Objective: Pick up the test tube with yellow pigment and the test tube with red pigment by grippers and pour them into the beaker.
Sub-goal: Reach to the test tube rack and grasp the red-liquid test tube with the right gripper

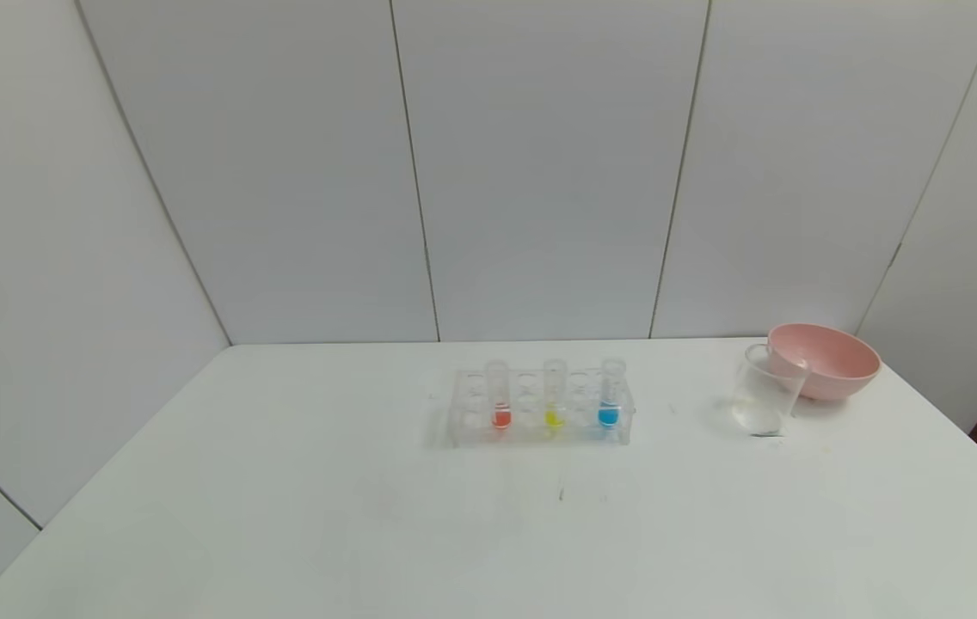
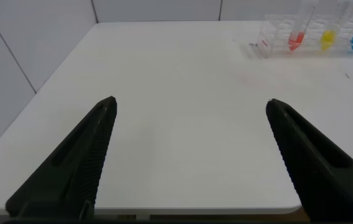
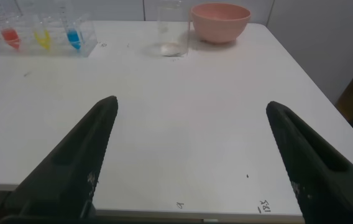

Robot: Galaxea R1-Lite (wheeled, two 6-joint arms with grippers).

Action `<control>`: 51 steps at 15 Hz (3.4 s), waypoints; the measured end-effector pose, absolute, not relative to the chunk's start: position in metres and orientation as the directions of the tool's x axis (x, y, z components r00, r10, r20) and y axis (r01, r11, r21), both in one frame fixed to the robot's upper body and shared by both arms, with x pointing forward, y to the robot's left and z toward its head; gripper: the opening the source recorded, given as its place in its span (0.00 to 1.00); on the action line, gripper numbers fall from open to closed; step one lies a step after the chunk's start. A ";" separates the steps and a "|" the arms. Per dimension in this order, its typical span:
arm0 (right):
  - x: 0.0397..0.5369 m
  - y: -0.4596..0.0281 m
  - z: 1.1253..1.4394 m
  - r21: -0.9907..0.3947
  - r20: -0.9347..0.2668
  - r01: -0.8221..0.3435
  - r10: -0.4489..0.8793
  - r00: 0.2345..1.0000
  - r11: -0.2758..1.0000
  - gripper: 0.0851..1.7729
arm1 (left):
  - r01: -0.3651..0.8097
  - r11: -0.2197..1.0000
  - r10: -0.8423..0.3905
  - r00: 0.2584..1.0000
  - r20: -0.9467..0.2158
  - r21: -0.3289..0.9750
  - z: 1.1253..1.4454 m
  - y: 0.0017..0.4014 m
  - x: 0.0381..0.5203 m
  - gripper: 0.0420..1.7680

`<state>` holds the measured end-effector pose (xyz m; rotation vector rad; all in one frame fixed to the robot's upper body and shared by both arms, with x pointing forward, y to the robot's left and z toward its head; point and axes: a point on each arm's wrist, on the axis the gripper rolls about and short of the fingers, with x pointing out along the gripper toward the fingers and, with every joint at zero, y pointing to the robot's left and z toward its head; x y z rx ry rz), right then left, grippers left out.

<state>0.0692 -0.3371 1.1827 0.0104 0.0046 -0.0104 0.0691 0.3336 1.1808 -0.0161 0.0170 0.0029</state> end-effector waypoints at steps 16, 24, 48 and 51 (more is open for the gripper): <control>0.088 -0.337 1.260 0.024 -0.047 -0.005 0.006 0.999 1.000 0.96 | -0.003 1.000 0.003 1.000 -0.017 -0.017 1.181 0.334 0.069 0.97; 0.184 -0.318 1.286 0.040 -0.285 -0.154 0.159 0.945 0.987 0.96 | -0.003 1.000 0.003 1.000 -0.017 -0.016 1.181 0.334 0.069 0.97; 0.271 -0.061 1.269 0.011 -0.490 -0.281 0.251 0.835 0.960 0.96 | -0.003 1.000 0.003 1.000 -0.017 -0.017 1.181 0.334 0.069 0.97; 0.290 -0.027 1.258 0.015 -0.488 -0.281 0.252 0.836 0.960 0.96 | -0.003 1.000 0.003 1.000 -0.017 -0.017 1.181 0.334 0.069 0.97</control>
